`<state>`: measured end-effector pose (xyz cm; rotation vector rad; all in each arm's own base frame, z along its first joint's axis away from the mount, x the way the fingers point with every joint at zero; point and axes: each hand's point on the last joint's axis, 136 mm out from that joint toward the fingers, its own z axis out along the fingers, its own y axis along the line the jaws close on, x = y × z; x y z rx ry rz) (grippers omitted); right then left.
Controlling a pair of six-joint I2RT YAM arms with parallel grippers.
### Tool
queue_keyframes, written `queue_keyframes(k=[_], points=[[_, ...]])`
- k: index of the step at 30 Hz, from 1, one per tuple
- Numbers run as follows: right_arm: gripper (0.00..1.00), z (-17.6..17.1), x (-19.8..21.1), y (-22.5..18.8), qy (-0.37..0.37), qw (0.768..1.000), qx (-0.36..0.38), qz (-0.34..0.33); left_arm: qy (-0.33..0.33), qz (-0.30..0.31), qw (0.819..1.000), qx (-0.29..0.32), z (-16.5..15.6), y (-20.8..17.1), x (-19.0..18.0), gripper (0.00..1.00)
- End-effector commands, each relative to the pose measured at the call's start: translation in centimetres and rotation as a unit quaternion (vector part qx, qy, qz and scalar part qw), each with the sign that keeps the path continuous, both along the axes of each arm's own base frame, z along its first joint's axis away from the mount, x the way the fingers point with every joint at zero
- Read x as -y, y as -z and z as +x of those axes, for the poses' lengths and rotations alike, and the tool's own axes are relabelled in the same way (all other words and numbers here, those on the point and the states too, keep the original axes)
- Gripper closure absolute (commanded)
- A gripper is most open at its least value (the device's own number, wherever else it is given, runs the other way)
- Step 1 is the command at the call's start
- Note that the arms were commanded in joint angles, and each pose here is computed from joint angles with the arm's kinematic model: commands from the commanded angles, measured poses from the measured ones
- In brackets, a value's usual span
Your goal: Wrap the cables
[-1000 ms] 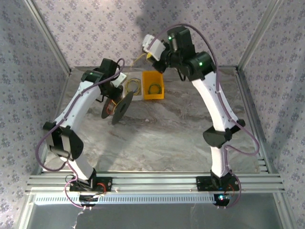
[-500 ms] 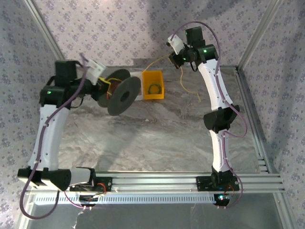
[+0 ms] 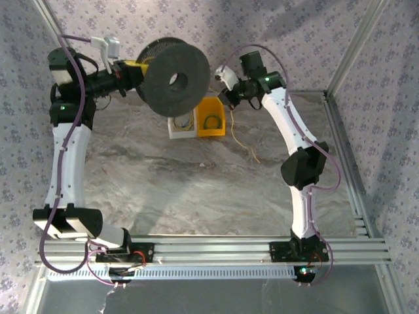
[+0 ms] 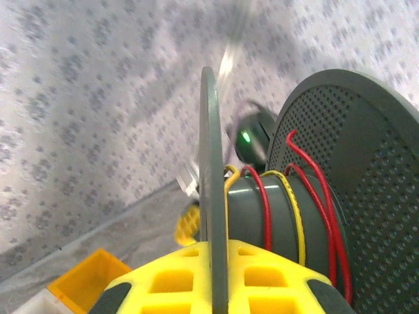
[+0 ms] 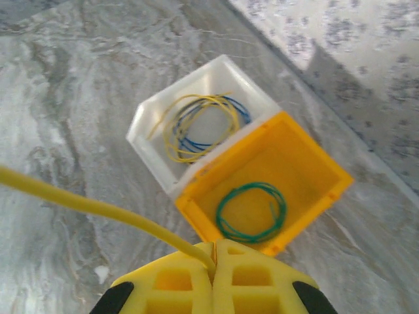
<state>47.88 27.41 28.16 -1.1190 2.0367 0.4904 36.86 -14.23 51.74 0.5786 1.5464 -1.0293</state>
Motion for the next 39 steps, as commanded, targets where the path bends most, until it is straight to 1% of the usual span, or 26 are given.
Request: queue_keyframes(k=[1, 3, 5, 8, 11, 13, 15, 18, 19, 22, 23, 25, 26, 28, 30, 33, 36, 39], points=[[1.0, -1.5, -0.1, 3.5, 0.011, 0.998, -0.05, -0.032, -0.107, -0.106, 0.983, 0.106, 0.1, -10.7, -4.0, 1.0], [1.0, -3.1, -1.5, 3.8, 0.002, 0.998, -0.055, -0.031, -0.203, -0.128, 0.969, 0.064, 3.3, -10.3, -6.8, 1.0], [1.0, -4.2, -2.2, 3.5, 0.002, 0.998, -0.052, -0.025, -0.268, -0.134, 0.953, 0.035, 5.3, -9.4, -8.5, 1.0], [1.0, -5.7, -3.3, 2.7, -0.002, 0.998, -0.055, -0.005, -0.342, -0.132, 0.93, -0.001, 7.3, -7.4, -10.1, 1.0], [1.0, -6.8, -4.1, 2.1, -0.006, 0.998, -0.055, -0.009, -0.405, -0.109, 0.907, -0.031, 8.5, -5.1, -10.9, 1.0], [1.0, -7.5, -4.8, 1.3, -0.011, 0.999, -0.048, -0.015, -0.444, -0.075, 0.892, -0.04, 9.1, -3.6, -10.6, 1.0], [1.0, -8.4, -6.0, 0.6, -0.022, 0.999, -0.044, -0.021, -0.473, -0.02, 0.88, -0.044, 9.7, -2.0, -9.3, 1.0], [1.0, -9.6, -7.8, -1.1, -0.039, 0.999, -0.033, -0.017, -0.5, 0.055, 0.863, -0.049, 10.6, 0.1, -7.0, 1.0], [1.0, -10.0, -8.4, -1.6, -0.046, 0.998, -0.029, -0.015, -0.502, 0.079, 0.86, -0.048, 10.9, 0.8, -6.1, 1.0], [1.0, -10.9, -9.9, -2.8, -0.064, 0.998, -0.02, -0.006, -0.525, 0.17, 0.833, -0.035, 11.8, 2.8, -4.2, 1.0], [1.0, -11.3, -10.4, -3.2, -0.071, 0.997, -0.019, 0.001, -0.534, 0.21, 0.819, -0.028, 12.0, 3.6, -3.5, 1.0], [1.0, -11.6, -11.0, -3.6, -0.079, 0.997, -0.02, 0.013, -0.545, 0.262, 0.796, -0.016, 12.2, 4.7, -2.6, 1.0], [1.0, -11.6, -11.2, -3.7, -0.082, 0.996, -0.021, 0.018, -0.545, 0.282, 0.79, -0.012, 12.4, 5.3, -2.1, 1.0], [1.0, -11.6, -11.4, -3.8, -0.085, 0.996, -0.026, 0.029, -0.541, 0.303, 0.785, -0.007, 12.4, 6.0, -1.3, 1.0], [1.0, -11.3, -11.3, -3.7, -0.082, 0.996, -0.026, 0.029, -0.536, 0.314, 0.784, -0.002, 12.3, 6.2, -0.7, 1.0], [1.0, -10.9, -10.7, -3.1, -0.079, 0.996, -0.03, 0.023, -0.525, 0.314, 0.791, -0.001, 11.9, 6.0, -0.5, 1.0], [1.0, -10.8, -9.9, -1.8, -0.08, 0.996, -0.04, 0.015, -0.509, 0.289, 0.811, -0.006, 11.1, 5.4, -0.6, 1.0], [1.0, -11.1, -9.3, 0.3, -0.081, 0.995, -0.056, 0.01, -0.493, 0.234, 0.838, -0.024, 10.2, 4.4, -1.7, 1.0]])
